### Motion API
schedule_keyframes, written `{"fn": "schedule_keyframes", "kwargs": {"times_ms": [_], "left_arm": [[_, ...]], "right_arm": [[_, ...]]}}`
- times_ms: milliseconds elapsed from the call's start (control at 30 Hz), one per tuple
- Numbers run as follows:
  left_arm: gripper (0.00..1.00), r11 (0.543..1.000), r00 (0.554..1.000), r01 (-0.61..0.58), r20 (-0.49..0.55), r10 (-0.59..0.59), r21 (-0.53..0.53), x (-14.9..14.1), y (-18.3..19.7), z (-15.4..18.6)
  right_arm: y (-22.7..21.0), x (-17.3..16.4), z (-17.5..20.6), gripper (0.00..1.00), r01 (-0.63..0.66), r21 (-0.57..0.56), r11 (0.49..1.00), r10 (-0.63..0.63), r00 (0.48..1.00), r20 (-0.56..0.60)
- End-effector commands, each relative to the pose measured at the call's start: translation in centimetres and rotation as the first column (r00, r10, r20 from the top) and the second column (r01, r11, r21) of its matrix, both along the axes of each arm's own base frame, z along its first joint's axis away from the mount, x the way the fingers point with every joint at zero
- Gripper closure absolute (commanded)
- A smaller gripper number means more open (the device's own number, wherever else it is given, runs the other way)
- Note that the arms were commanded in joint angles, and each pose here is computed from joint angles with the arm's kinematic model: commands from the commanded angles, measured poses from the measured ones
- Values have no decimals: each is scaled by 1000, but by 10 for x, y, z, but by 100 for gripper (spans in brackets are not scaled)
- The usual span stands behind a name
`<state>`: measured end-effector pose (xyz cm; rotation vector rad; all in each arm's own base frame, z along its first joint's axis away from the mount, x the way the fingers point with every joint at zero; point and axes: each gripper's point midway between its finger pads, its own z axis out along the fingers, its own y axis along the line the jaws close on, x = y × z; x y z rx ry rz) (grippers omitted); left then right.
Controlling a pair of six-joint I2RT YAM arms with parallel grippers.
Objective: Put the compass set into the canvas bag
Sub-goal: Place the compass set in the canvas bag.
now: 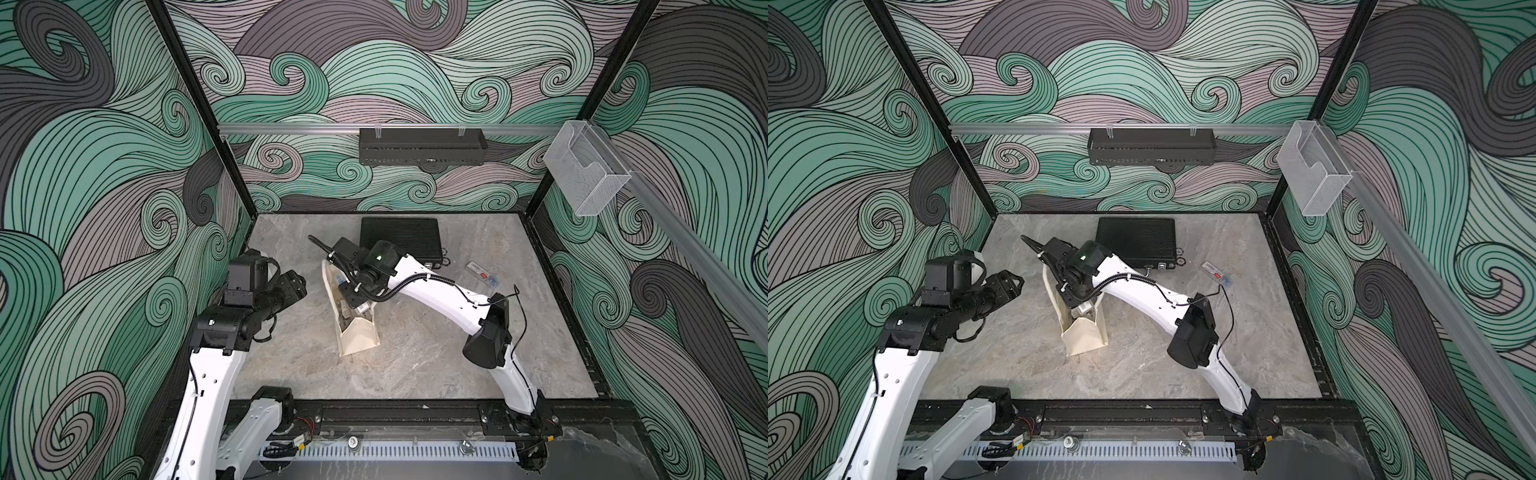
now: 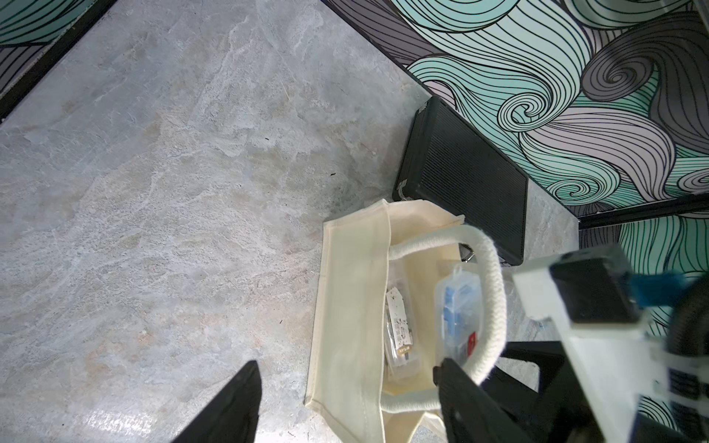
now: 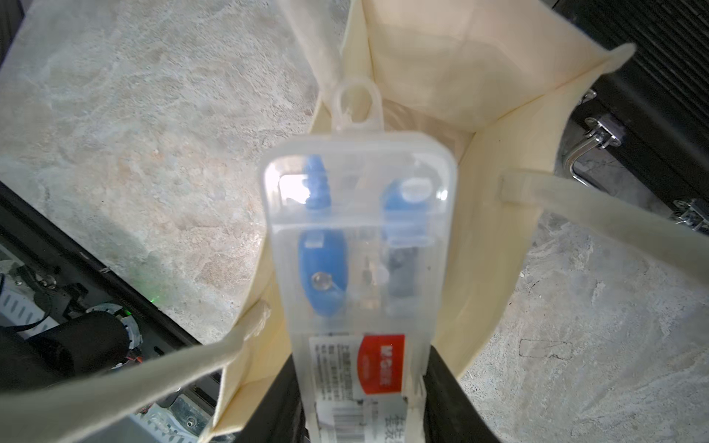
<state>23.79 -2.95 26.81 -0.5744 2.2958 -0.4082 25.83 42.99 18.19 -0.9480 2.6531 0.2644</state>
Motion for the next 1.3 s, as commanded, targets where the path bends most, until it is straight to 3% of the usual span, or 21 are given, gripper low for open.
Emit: {"fn": "schedule_keyframes", "kwargs": {"times_ms": [0,300,400,467,633,833,1100,1267], "left_arm": [[26,1000,1000,7,-7,-7,27,-2,2,1],[26,1000,1000,6,-20,-6,27,0,2,-2],[26,1000,1000,5,-21,-5,26,0,2,-2],[26,1000,1000,4,-23,-3,24,-1,2,-2],[26,1000,1000,3,-20,-3,24,-2,2,-1],[26,1000,1000,8,-11,-8,15,0,0,2],[26,1000,1000,22,-15,-22,-11,1,-5,0],[26,1000,1000,20,-13,-20,-10,-1,-4,-1]], "right_arm": [[-2,3,-7,58,35,-8,999,-36,999,-31],[0,10,-41,56,71,-43,997,-75,992,-102],[0,12,-45,52,77,-47,996,-82,991,-108],[-1,12,-41,41,84,-46,995,-88,991,-105],[-2,10,-6,28,78,14,997,-76,995,-70],[-17,10,57,22,15,64,998,-21,995,96],[-64,14,113,18,-2,67,998,-16,964,267],[-120,24,136,16,92,54,994,-105,931,350]]}}
